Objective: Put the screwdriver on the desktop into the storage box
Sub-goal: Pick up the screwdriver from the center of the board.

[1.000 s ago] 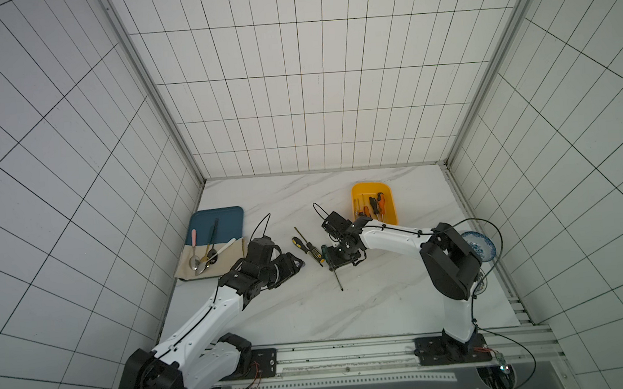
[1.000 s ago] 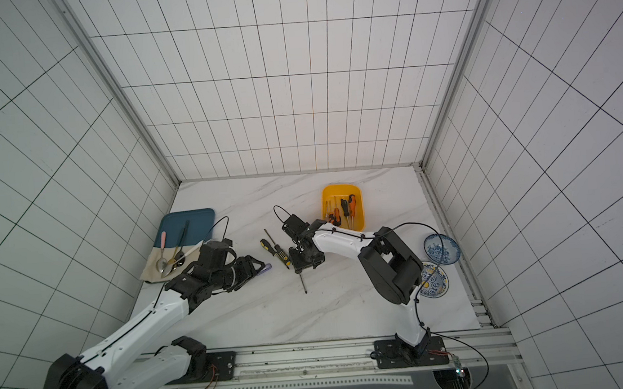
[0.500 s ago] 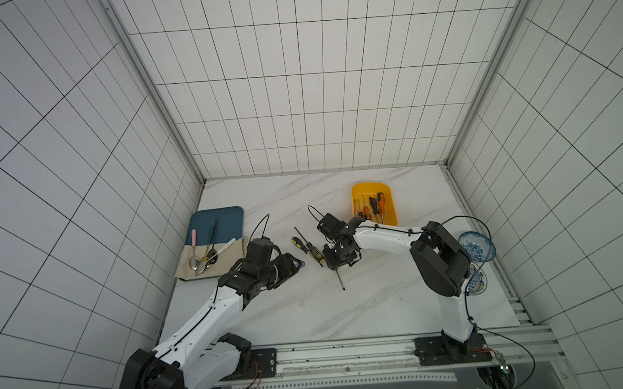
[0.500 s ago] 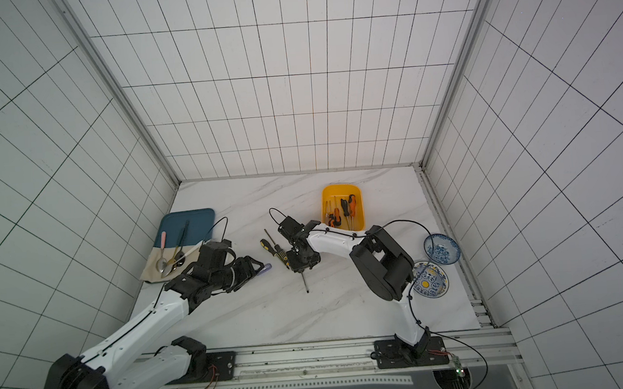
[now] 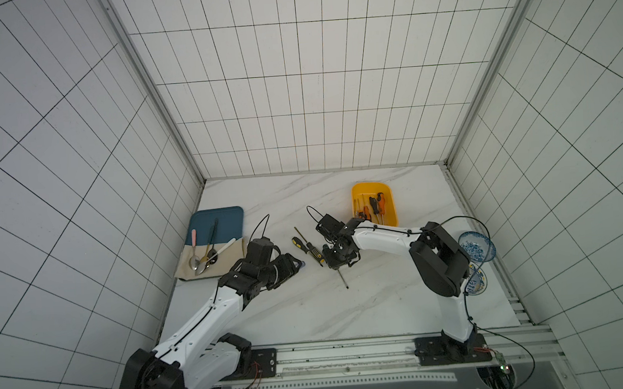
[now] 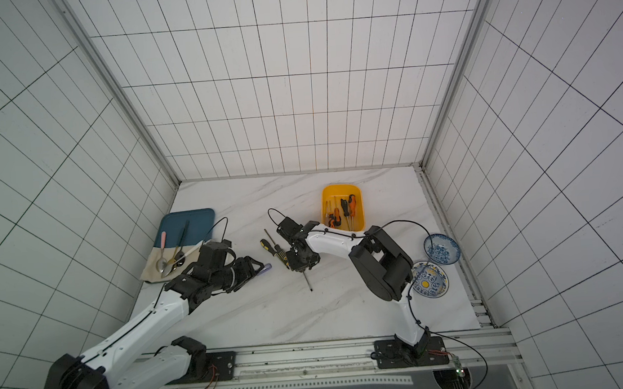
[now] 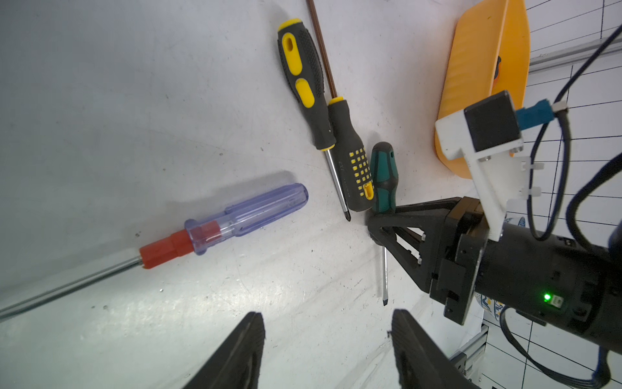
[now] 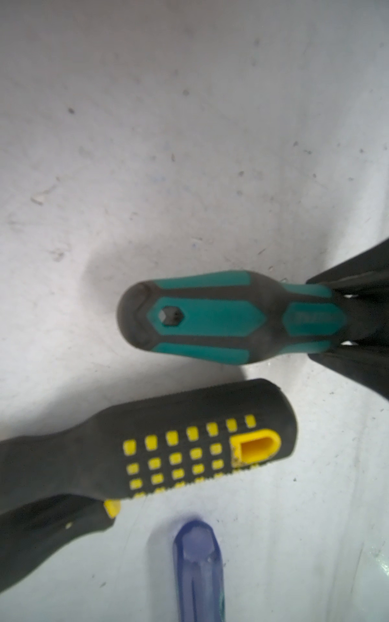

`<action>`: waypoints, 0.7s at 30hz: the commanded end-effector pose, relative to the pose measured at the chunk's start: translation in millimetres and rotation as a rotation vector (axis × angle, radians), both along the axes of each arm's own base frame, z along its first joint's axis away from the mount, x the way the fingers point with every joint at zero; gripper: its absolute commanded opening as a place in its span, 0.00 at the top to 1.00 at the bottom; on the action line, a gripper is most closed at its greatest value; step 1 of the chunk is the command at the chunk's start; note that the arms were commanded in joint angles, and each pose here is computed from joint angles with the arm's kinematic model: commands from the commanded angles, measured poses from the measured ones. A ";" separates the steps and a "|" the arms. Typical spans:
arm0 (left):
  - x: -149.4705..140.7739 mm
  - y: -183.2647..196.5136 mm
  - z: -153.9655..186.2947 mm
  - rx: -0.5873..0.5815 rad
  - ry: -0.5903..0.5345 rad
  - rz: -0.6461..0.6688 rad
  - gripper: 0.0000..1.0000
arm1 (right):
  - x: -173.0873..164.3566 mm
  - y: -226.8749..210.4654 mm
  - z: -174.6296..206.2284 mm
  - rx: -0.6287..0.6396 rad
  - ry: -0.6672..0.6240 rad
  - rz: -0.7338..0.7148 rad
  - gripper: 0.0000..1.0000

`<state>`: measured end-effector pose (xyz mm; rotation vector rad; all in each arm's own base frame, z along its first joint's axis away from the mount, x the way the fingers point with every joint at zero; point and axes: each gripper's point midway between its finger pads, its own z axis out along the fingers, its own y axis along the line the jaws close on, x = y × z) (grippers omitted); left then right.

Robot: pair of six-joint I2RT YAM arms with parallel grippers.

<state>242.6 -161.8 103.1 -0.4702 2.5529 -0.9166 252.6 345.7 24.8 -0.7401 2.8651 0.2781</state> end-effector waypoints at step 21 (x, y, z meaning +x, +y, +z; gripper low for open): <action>12.7 -37.3 18.7 -0.028 -0.052 -0.082 0.36 | 72.1 -70.0 108.7 0.121 -0.172 -0.181 0.81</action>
